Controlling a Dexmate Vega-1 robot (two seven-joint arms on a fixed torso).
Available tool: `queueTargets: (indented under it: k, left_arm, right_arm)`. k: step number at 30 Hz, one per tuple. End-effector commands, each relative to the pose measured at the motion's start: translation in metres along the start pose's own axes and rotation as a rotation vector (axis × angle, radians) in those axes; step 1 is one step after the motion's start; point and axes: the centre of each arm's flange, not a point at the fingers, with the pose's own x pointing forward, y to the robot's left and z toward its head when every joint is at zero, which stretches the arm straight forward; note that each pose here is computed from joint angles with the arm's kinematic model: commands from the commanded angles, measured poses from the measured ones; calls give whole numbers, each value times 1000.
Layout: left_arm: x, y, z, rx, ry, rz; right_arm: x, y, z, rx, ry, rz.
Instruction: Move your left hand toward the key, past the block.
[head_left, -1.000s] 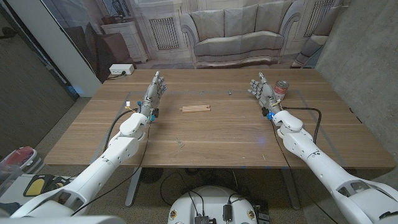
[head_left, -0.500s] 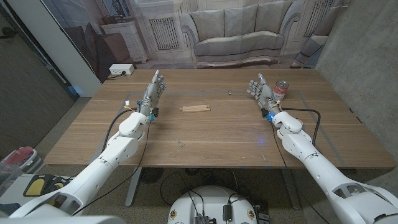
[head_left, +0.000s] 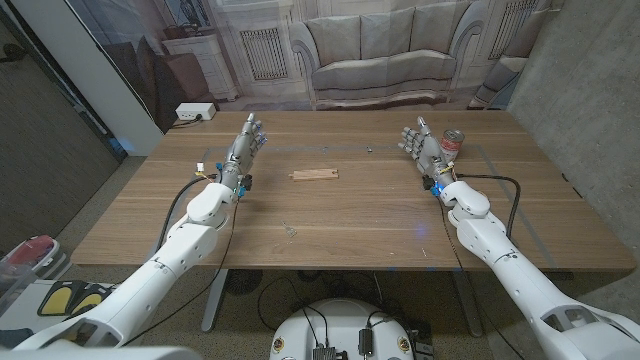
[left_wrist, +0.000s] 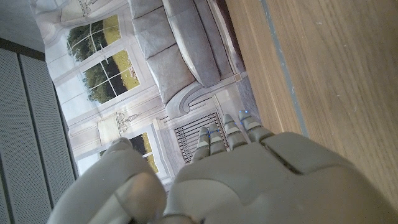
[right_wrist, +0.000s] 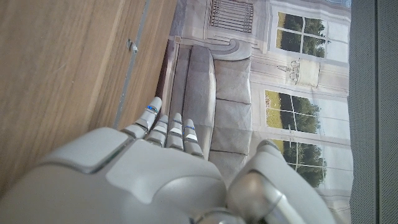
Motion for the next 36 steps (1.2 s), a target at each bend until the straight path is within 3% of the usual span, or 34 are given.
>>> queueTargets:
  k: [1,28,36]
  left_arm:
    - [-16,4,0,24,-31,-14]
    - [-45,22,6,52,-45,-19]
    - [-53,25,9,81,-74,-12]
  right_arm:
    - [-9,3,4,-12,-3,-1]
    - [-15,6,12,-41,-10,1]
    - [-16,6,11,-52,-11,1]
